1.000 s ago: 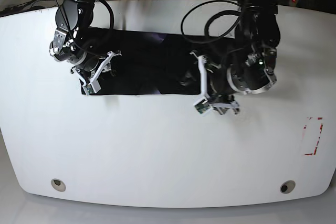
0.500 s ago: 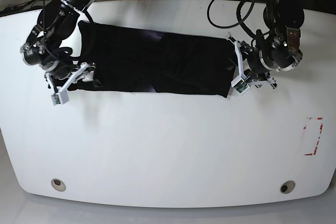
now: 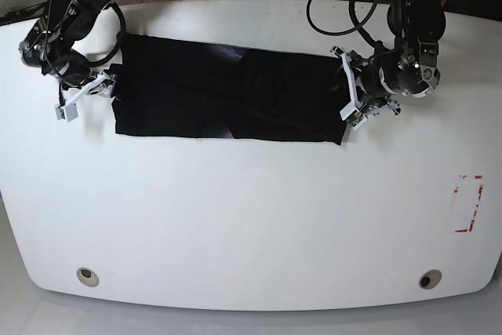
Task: Fold the T-shirt properly
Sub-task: 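Fold the strip end with the left gripper toward the right gripper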
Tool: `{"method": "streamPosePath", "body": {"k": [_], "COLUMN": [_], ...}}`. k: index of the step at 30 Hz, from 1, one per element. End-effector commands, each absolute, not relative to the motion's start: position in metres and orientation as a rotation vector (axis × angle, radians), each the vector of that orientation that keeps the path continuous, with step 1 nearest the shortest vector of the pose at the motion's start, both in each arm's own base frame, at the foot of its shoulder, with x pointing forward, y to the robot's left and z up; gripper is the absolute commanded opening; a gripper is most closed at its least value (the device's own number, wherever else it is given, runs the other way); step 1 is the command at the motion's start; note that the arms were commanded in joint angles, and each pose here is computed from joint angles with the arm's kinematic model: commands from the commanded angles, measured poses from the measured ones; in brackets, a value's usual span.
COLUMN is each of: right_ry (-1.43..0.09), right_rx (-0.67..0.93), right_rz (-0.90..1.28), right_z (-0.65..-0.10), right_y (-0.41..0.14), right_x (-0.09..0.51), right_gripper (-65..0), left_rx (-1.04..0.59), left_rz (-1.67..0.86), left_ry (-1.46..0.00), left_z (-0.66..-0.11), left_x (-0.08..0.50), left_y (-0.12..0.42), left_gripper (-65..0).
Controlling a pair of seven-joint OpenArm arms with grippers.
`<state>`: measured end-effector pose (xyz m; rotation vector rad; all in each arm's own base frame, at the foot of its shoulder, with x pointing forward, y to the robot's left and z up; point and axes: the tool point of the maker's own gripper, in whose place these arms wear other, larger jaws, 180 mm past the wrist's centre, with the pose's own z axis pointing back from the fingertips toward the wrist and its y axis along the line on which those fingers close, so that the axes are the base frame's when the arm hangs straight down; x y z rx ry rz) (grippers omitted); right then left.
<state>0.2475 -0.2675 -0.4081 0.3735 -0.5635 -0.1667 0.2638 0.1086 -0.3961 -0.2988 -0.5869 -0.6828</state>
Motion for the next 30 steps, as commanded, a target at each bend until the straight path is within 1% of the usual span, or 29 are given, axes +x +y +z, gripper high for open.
{"method": "streamPosePath", "body": {"k": [1, 7, 9, 11, 12, 14, 15, 17, 19, 20, 24, 30], "right_ry": [-0.575, -0.585, -0.581, -0.593, -0.604, -0.625, -0.633, -0.644, -0.653, -0.654, -0.711, -0.814], "right_rx": [0.398, 0.525, 0.543, 0.549, 0.551, 0.552, 0.552, 0.552, 0.545, 0.545, 0.476, 0.318], "right_rz": [-0.131, -0.122, -0.127, -0.129, -0.13, -0.138, -0.14, -0.142, -0.138, -0.138, -0.091, 0.04], "right_z": [-0.405, -0.411, -0.413, -0.412, -0.411, -0.41, -0.409, -0.408, -0.406, -0.405, -0.383, -0.326], "right_y": [-0.252, -0.206, -0.198, -0.195, -0.194, -0.195, -0.195, -0.196, -0.198, -0.198, -0.212, -0.222], "right_x": [0.254, 0.252, 0.251, 0.253, 0.255, 0.258, 0.259, 0.261, 0.263, 0.263, 0.27, 0.273], "right_gripper": [-5.1, -5.2, -5.4, -7.9, -11.7, -23.0, -30.1, -46.6, -60.6, -63.3, -62.0, -61.8], "left_rx": [-0.316, -0.336, -0.339, -0.341, -0.35, -0.374, -0.379, -0.395, -0.401, -0.416, -0.484, -0.559], "left_rz": [-0.679, -0.649, -0.647, -0.646, -0.644, -0.633, -0.629, -0.622, -0.626, -0.621, -0.591, -0.55], "left_ry": [-0.639, -0.597, -0.595, -0.59, -0.593, -0.603, -0.606, -0.61, -0.608, -0.606, -0.581, -0.556], "left_z": [-0.387, -0.403, -0.404, -0.405, -0.405, -0.404, -0.404, -0.404, -0.405, -0.406, -0.415, -0.425], "left_x": [0.272, 0.268, 0.268, 0.267, 0.267, 0.267, 0.267, 0.267, 0.266, 0.265, 0.259, 0.263], "left_y": [0.105, 0.109, 0.108, 0.108, 0.104, 0.093, 0.091, 0.085, 0.082, 0.076, 0.053, 0.028], "left_gripper": [-41.1, -41.1, -41.1, -41.1, -41.1, -41.1, -41.1, -41.1, -41.1, -41.1, -41.1, -41.1]}}
